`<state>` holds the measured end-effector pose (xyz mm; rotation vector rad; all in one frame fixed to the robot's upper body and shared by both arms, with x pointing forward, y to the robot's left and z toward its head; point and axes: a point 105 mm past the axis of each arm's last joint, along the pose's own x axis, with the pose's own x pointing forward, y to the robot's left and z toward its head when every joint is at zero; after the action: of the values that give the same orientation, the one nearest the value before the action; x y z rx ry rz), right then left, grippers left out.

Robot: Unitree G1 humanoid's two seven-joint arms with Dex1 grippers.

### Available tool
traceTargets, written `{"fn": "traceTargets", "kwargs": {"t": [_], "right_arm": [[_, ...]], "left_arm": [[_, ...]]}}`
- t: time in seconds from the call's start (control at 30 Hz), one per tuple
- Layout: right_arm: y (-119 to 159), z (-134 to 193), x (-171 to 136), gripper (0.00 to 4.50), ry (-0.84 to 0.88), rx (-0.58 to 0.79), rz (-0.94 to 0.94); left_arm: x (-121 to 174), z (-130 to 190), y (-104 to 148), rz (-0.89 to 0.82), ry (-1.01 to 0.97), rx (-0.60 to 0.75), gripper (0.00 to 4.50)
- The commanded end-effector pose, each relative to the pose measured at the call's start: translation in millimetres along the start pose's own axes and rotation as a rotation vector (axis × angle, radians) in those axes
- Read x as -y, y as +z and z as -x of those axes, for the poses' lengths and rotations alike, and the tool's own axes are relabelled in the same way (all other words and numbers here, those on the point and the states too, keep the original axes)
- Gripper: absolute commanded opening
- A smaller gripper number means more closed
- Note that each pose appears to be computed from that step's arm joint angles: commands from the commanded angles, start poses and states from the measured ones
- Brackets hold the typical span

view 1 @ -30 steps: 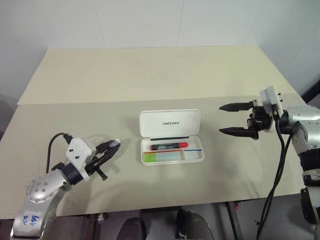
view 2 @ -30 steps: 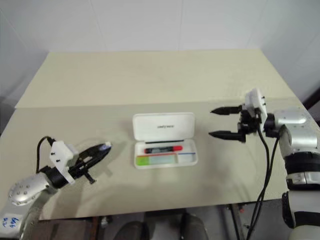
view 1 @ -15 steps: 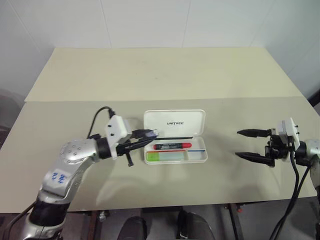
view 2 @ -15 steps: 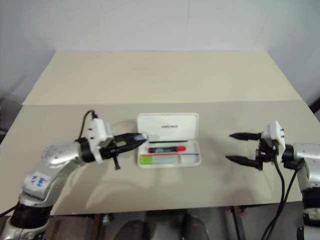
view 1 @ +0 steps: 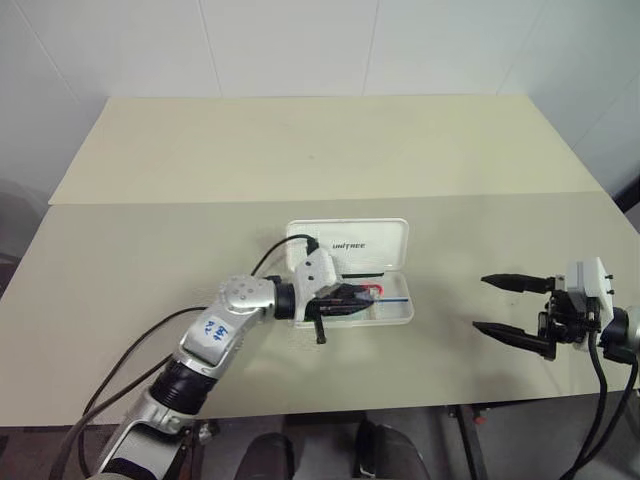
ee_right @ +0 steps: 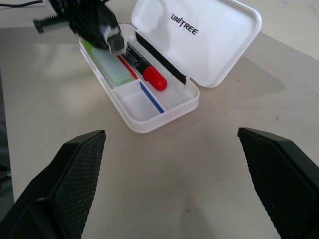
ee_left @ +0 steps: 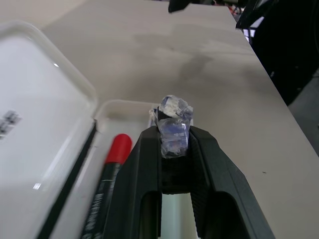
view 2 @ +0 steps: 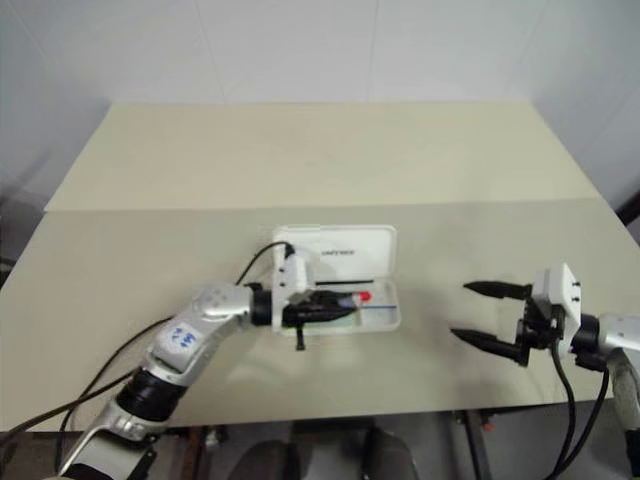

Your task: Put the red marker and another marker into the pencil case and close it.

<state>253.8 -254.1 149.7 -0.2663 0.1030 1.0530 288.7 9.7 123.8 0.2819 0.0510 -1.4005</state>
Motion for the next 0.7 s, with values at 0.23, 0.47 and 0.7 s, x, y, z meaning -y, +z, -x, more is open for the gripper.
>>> {"fn": "traceTargets", "kwargs": {"t": [0.23,0.47,0.7], "right_arm": [[24,-5,-9,4.50,-0.022,0.065,0.043],[23,0,-13,4.50,-0.043,0.056,0.042],[23,1,-14,4.50,-0.061,0.067,0.046]], "left_arm": [[-3,-30,9,-0.076,-0.085,0.024,0.40],[-1,-50,8,-0.091,-0.128,0.009,0.40],[3,-57,4,-0.078,-0.153,0.005,0.40]]}}
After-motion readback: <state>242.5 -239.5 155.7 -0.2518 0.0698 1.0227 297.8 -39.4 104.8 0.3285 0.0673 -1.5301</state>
